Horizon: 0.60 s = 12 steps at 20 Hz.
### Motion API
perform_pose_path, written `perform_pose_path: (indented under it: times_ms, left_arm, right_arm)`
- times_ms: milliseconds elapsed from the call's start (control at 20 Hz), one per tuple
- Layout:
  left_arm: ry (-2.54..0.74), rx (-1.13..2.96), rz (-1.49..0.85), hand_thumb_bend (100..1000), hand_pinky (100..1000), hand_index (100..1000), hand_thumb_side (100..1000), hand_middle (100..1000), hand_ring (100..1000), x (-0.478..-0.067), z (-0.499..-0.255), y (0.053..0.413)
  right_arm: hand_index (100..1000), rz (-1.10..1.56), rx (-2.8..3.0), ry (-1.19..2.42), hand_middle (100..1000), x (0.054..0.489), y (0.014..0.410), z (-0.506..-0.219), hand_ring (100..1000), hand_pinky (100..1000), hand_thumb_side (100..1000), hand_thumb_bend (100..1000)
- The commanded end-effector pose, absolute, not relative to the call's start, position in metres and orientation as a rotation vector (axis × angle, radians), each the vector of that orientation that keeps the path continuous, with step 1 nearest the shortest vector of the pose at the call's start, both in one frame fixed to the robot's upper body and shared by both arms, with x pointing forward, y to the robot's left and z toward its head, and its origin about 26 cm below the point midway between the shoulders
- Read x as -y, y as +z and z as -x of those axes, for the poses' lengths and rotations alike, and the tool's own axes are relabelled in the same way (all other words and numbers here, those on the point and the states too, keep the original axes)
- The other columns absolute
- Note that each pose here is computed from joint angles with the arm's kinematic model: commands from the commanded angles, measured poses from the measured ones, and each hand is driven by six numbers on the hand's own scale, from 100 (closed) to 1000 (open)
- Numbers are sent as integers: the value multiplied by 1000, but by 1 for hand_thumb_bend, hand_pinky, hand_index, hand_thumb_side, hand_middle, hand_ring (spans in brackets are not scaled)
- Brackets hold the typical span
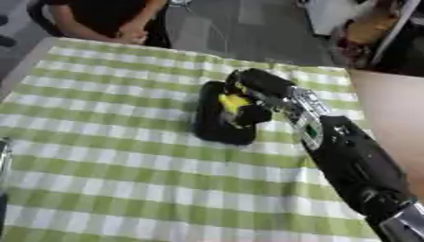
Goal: Pick up objects on the table and place them in the box.
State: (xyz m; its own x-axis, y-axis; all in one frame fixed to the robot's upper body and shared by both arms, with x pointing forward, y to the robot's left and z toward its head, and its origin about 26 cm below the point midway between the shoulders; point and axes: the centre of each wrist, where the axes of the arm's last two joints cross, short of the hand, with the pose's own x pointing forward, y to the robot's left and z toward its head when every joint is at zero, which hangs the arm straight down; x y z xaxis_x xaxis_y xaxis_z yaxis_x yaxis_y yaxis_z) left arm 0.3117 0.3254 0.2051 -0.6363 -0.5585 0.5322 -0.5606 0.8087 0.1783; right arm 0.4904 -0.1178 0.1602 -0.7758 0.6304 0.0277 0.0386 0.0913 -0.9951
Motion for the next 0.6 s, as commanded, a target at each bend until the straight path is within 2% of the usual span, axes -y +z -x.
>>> perform_pose_path:
  times_ms: [50,600]
  left_arm:
    - [-5,2452,-819,299,521,868,834,771,627,-323,-311,216]
    - [-9,2454,-812,299,521,867,834,771,628,-322,-311,216]
  right_arm:
    - [435,704,1952,1723,272,118,169,-494,155,100,722,108]
    - [436,744,1986,1704,276,118,171,-496,161,100,750,125]
